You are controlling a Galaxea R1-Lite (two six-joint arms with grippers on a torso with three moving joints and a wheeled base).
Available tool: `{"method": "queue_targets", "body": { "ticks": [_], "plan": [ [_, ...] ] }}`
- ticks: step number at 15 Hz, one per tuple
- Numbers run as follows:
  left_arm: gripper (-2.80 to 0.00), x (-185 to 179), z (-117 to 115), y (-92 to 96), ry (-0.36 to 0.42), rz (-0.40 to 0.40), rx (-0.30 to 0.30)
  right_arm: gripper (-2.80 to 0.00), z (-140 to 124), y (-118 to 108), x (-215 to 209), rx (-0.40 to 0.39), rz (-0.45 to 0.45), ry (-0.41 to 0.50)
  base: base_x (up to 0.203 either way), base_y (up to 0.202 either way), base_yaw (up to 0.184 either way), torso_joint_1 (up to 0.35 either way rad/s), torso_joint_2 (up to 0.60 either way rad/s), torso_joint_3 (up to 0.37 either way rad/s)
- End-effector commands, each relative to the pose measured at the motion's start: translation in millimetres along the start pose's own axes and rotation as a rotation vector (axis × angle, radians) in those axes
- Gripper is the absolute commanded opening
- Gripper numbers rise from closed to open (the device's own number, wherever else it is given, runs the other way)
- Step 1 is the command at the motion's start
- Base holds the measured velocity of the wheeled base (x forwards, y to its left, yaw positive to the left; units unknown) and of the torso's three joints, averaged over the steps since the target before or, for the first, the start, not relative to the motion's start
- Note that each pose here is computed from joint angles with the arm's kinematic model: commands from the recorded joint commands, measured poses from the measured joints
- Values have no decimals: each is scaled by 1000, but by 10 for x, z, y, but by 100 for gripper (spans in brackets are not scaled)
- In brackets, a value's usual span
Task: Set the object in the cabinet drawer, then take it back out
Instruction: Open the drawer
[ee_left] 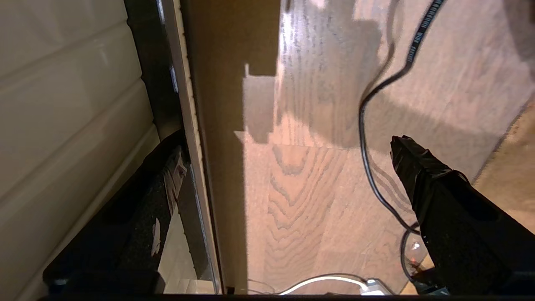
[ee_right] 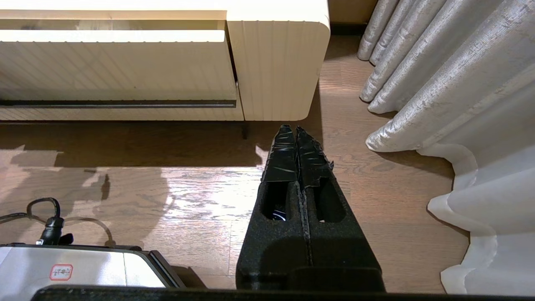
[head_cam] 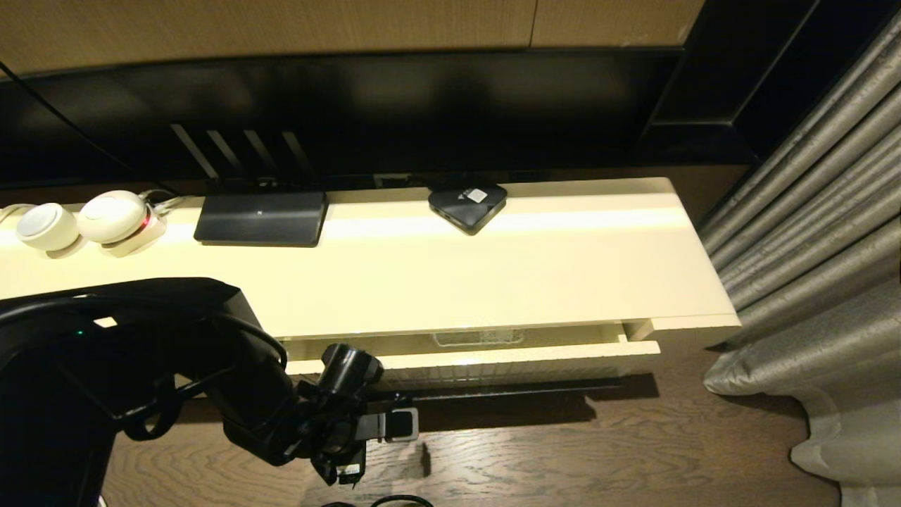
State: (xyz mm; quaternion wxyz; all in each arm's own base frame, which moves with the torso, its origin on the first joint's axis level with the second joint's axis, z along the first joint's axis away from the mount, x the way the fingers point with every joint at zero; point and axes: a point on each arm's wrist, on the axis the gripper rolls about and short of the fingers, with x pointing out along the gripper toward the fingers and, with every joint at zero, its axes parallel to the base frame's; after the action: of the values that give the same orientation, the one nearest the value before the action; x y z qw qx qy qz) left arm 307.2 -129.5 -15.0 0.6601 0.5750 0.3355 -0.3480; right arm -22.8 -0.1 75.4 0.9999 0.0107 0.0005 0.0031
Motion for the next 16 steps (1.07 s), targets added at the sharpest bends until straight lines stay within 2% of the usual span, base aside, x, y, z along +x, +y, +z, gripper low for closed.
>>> {"method": "queue_targets", "body": {
  "ticks": [1,8,16],
  "plan": [
    [0,-68,-32,-52,-1,-10,7,-280,-4,0,2,0,0,2,0,0,0,0,0,0],
    [0,-215,-91,-140,0,-18,9,-280,1,0,1,0,1,1,0,0,0,0,0,0],
    [0,-395,-98,-113,-26,35,-7,-280,1,0,1,0,0,1,0,0,0,0,0,0]
  ]
}}
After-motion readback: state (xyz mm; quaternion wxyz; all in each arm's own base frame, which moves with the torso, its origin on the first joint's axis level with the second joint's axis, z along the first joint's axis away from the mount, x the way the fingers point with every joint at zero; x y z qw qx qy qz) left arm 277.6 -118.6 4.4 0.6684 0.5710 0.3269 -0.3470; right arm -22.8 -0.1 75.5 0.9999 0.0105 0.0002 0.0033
